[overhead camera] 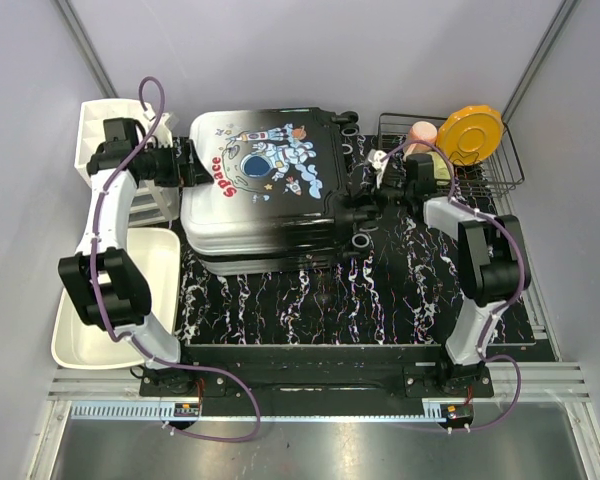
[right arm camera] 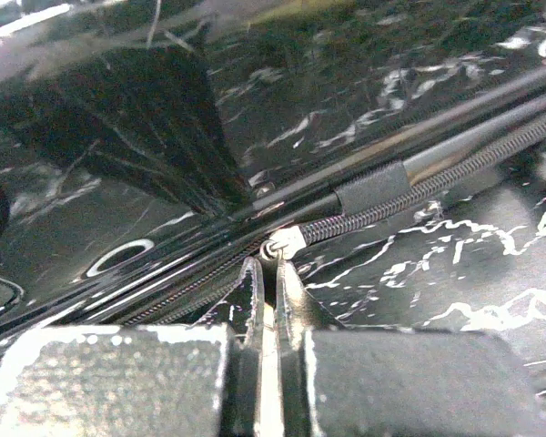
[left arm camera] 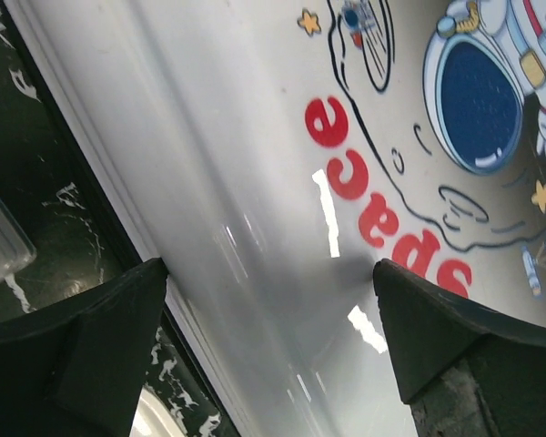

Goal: Open, take out, and arrange the luggage

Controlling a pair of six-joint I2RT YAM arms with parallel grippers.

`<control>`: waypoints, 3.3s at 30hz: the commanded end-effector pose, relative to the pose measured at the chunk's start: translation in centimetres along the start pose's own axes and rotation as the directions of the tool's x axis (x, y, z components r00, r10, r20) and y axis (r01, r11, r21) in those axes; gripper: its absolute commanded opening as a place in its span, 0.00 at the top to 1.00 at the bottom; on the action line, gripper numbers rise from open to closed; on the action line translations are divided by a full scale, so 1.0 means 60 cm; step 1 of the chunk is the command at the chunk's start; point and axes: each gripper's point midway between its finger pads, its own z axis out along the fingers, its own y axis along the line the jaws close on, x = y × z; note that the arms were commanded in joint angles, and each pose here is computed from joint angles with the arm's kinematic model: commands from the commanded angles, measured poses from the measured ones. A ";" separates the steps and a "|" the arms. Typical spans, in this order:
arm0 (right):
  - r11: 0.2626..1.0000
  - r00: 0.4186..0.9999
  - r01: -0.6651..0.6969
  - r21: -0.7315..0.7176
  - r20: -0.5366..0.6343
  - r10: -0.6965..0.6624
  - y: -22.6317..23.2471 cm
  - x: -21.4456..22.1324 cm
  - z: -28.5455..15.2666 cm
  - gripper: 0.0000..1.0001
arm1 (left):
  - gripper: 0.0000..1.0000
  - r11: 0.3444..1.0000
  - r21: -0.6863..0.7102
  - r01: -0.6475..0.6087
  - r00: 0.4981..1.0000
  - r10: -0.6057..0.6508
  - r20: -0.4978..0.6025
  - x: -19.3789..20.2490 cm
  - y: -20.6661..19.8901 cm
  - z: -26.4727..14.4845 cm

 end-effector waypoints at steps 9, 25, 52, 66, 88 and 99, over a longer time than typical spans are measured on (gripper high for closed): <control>0.959 0.999 0.012 -0.284 0.043 0.000 0.307 -0.060 0.028 1.00 | 0.02 0.955 0.195 -0.224 0.969 0.239 -0.059 -0.050 -0.112 0.107; 0.984 0.990 -0.136 -0.117 0.024 0.140 0.261 -0.071 0.041 1.00 | 0.01 0.267 0.527 -0.807 0.449 0.857 0.253 0.149 -0.420 -0.084; 0.989 0.989 -0.148 0.009 0.014 0.148 0.216 -0.065 0.026 1.00 | 0.27 -0.221 0.610 -0.761 -0.145 0.974 0.172 0.372 -0.453 0.072; 0.978 0.998 -0.063 0.197 0.027 0.059 0.021 -0.057 -0.054 1.00 | 0.86 -0.197 0.736 -0.648 -0.136 0.980 0.142 0.440 -0.403 0.009; 0.987 0.997 0.077 0.141 -0.001 -0.077 0.098 -0.008 -0.071 0.20 | 0.81 -0.179 0.724 -0.666 -0.090 0.983 0.160 0.433 -0.416 -0.001; 0.988 0.989 -0.100 0.115 -0.097 0.111 0.087 0.006 -0.031 0.16 | 0.80 -0.168 0.724 -0.669 -0.094 0.986 0.141 0.431 -0.410 -0.008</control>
